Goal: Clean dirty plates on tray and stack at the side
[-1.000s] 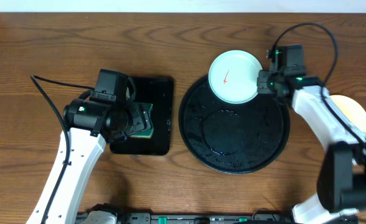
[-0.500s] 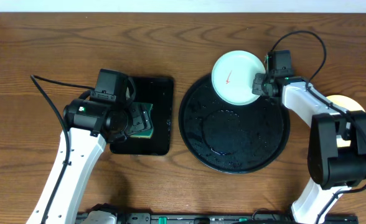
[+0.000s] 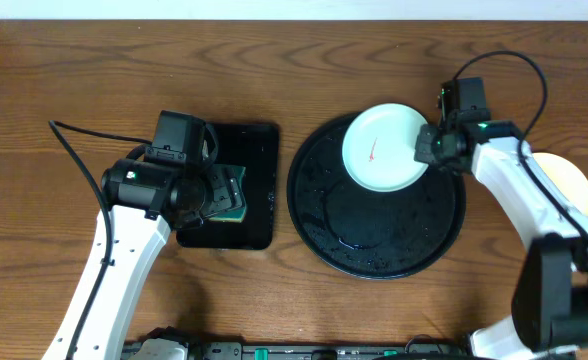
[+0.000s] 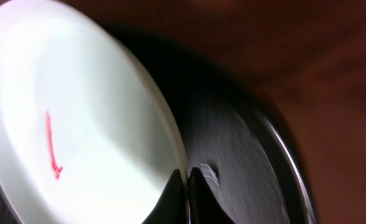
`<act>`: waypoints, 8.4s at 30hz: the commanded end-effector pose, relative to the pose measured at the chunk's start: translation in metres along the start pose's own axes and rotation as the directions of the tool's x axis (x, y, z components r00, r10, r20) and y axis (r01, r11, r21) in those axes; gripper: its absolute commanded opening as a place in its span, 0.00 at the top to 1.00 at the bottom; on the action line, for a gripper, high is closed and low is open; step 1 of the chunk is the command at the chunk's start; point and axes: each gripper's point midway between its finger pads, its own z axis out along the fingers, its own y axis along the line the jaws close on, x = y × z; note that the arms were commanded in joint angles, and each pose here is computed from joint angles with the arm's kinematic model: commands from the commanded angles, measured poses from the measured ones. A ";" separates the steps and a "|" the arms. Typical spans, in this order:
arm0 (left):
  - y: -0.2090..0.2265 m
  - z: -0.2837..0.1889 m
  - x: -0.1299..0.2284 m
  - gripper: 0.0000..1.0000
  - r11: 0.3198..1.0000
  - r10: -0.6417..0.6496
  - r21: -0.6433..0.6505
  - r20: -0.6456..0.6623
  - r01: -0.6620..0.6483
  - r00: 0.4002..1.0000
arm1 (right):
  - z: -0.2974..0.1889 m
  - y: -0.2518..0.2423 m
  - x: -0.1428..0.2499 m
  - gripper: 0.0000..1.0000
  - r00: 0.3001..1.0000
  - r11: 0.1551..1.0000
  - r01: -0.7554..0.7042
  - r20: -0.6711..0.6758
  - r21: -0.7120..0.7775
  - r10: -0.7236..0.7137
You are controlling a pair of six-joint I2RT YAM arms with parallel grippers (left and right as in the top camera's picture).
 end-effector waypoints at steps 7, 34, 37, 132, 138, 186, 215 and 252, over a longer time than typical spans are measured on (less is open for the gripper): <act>-0.001 -0.007 -0.005 0.20 1.000 0.015 0.004 0.022 -0.015 1.000 | 0.000 0.003 0.070 0.99 0.967 0.994 -0.098 -0.229 0.052 0.108; -0.003 -0.006 -0.015 0.20 1.000 0.002 0.004 0.059 -0.002 0.998 | 0.052 -0.004 0.066 0.78 0.954 0.979 0.178 -0.229 -0.096 -0.196; 0.010 -0.002 -0.019 0.20 0.997 0.003 -0.072 0.082 0.003 0.997 | 0.061 -0.006 0.073 0.92 0.946 0.980 0.175 -0.261 -0.092 -0.193; 0.024 0.172 -0.016 0.92 0.985 0.118 -0.117 -0.090 -0.129 0.989 | 0.059 -0.008 0.082 0.99 0.939 0.985 0.153 -0.298 -0.079 -0.170; 0.009 0.138 -0.037 0.93 0.986 0.123 -0.106 -0.065 -0.130 0.990 | 0.059 -0.009 0.083 0.99 0.938 0.985 0.153 -0.302 -0.078 -0.170; -0.151 0.215 -0.003 0.92 0.886 0.422 -0.206 -0.012 -0.416 0.906 | 0.058 -0.002 0.088 0.99 0.934 0.985 0.154 -0.315 -0.082 -0.172; -0.261 0.213 0.090 0.92 0.849 0.470 0.350 -0.160 -0.395 0.868 | 0.058 -0.002 0.088 0.99 0.933 0.985 0.154 -0.315 -0.082 -0.172; -0.276 0.208 0.126 0.92 0.842 0.450 0.456 -0.298 -0.288 0.842 | 0.058 -0.002 0.088 0.99 0.934 0.985 0.154 -0.312 -0.083 -0.173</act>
